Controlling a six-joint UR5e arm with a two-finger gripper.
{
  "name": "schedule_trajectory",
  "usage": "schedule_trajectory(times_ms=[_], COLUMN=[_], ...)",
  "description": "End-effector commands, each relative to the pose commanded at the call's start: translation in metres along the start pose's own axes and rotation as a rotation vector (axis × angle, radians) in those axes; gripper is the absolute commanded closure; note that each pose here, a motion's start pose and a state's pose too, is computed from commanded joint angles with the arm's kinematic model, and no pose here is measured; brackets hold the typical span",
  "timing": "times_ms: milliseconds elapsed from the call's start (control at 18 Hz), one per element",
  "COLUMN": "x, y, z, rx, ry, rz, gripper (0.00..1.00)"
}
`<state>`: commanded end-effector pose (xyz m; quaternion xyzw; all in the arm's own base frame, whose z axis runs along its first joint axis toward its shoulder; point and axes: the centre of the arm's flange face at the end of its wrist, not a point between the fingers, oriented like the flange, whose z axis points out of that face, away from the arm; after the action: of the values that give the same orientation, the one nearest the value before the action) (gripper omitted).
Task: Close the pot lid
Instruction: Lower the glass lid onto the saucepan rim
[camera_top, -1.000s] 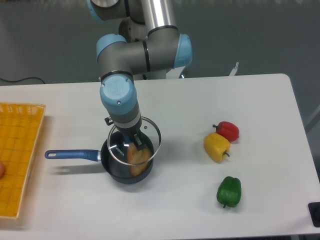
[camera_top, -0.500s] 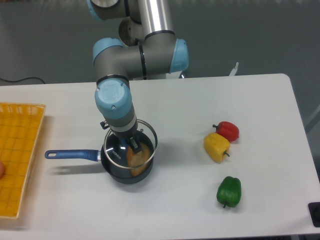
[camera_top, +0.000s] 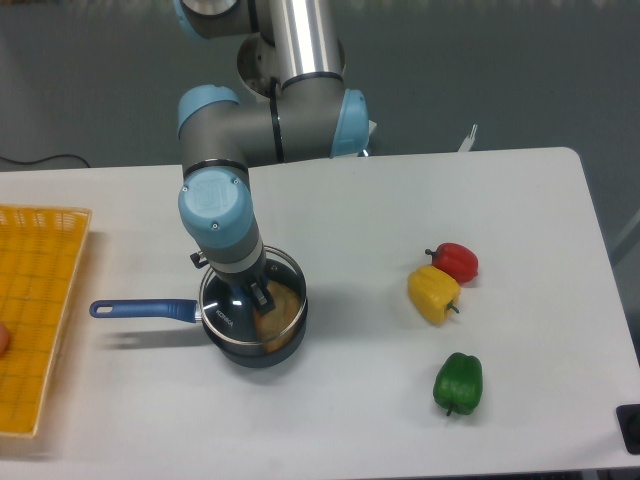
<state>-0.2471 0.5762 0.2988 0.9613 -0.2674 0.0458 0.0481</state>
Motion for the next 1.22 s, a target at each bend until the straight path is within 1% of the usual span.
schedule_trajectory(times_ms=[1222], x=[-0.0033], y=[-0.0034], z=[0.0084], rx=[-0.006], ry=[0.004], rz=[-0.009], gripper=[0.36])
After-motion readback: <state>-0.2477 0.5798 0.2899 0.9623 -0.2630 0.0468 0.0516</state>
